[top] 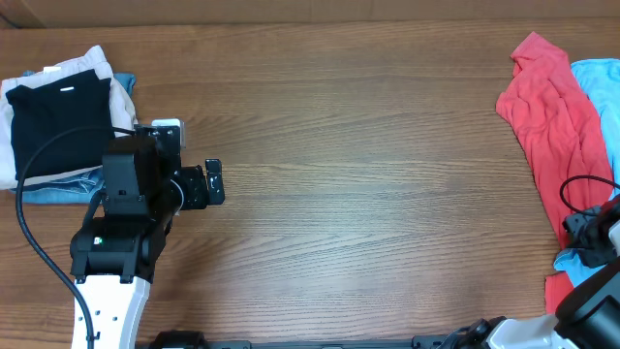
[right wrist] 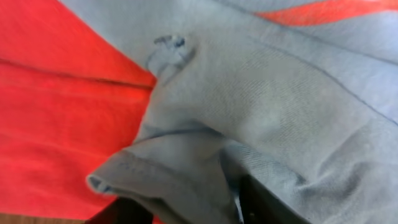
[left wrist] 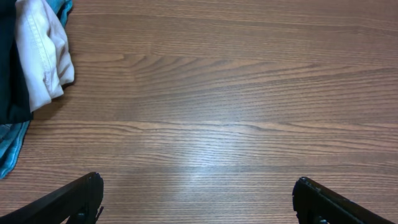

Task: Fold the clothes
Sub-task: 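Grasp the light-blue T-shirt in the pile with the right gripper, then pull the light-blue T-shirt left onto the table center with right gripper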

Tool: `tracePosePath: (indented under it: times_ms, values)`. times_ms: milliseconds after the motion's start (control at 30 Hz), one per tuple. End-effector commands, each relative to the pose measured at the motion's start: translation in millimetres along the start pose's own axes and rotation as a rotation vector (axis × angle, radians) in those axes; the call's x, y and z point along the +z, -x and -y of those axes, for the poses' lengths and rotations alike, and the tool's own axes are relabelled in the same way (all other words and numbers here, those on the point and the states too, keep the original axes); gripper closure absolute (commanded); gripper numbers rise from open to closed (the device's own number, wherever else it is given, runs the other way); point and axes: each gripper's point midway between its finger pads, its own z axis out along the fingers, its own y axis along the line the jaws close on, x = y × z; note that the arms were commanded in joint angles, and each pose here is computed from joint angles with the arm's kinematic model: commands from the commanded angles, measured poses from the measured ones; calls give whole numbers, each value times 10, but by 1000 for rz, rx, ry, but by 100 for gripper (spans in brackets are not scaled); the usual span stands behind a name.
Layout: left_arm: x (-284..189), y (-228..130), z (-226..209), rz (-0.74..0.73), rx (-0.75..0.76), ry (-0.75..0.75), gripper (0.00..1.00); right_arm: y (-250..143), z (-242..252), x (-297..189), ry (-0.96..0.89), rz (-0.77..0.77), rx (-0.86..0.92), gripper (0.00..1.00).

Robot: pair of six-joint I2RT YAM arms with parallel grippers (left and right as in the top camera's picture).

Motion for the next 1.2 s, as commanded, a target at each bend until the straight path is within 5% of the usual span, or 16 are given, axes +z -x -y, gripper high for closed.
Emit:
tracePosePath:
  times_ms: [0,167,767,967,1167]
  values:
    - [-57,101,53,26,-7,-18,0,-64,15,82,-7,-26,-1,69]
    - [-57,101,53,26,-7,-18,0,23,-53,4,22,-12,2,85]
    - [-58,137,57,40,-6,-20,0,705,-608,-1603,200,144,-81,96]
    - [-58,137,57,41,-6,-20,0,381,-1266,-2336,345,223,-375,96]
    - [-59,144,58,43,-6,-20,0,-603,-1938,-2897,514,252,-758,96]
